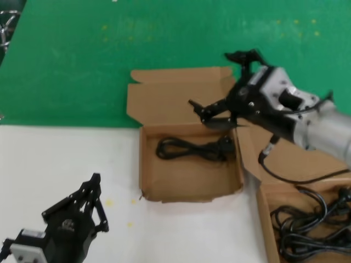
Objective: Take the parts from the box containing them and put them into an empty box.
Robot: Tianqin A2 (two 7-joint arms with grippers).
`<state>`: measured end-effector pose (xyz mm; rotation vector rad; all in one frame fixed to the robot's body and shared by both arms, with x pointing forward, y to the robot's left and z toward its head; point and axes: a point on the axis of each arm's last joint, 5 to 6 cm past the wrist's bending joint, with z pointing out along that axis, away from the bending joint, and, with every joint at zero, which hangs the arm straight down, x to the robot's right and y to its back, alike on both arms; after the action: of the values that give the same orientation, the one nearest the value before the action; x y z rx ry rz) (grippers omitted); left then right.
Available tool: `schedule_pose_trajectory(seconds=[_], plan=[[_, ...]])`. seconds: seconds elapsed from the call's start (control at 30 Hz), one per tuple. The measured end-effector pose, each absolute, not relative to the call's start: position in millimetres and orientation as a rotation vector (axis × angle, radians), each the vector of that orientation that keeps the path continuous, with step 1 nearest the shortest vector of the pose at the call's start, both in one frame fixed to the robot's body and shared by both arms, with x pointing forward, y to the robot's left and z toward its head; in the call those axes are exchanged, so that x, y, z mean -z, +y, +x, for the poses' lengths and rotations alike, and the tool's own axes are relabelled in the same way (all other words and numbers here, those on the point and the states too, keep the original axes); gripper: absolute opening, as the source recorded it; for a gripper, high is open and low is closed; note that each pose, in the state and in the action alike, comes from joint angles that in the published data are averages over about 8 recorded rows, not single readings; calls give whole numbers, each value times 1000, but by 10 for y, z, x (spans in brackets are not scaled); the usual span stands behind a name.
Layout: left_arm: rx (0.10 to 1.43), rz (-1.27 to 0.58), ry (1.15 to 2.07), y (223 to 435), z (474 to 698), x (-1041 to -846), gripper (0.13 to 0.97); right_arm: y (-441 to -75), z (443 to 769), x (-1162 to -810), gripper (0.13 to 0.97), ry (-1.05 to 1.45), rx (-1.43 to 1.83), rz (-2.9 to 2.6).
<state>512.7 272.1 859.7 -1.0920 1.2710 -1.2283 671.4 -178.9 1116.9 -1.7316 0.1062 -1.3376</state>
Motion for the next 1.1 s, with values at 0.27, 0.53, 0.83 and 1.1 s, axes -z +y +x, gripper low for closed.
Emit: schedule_pose_trajectory(seconds=[0.27, 0.53, 0.83, 1.1], plan=[[1228, -1092, 1271, 2721, 5127, -8597, 132, -1956, 6386, -10857, 827, 336, 1286, -1471], [1228, -1092, 1271, 2721, 5127, -8597, 132, -1982, 6331, -10785, 919, 379, 1276, -1420], [1228, -1092, 1271, 2721, 5127, -8597, 157, -1982, 6330, -10784, 963, 380, 1276, -1420], [1228, -1092, 1271, 2722, 5126, -8596, 202, -1989, 6325, -10758, 966, 385, 1273, -1416]])
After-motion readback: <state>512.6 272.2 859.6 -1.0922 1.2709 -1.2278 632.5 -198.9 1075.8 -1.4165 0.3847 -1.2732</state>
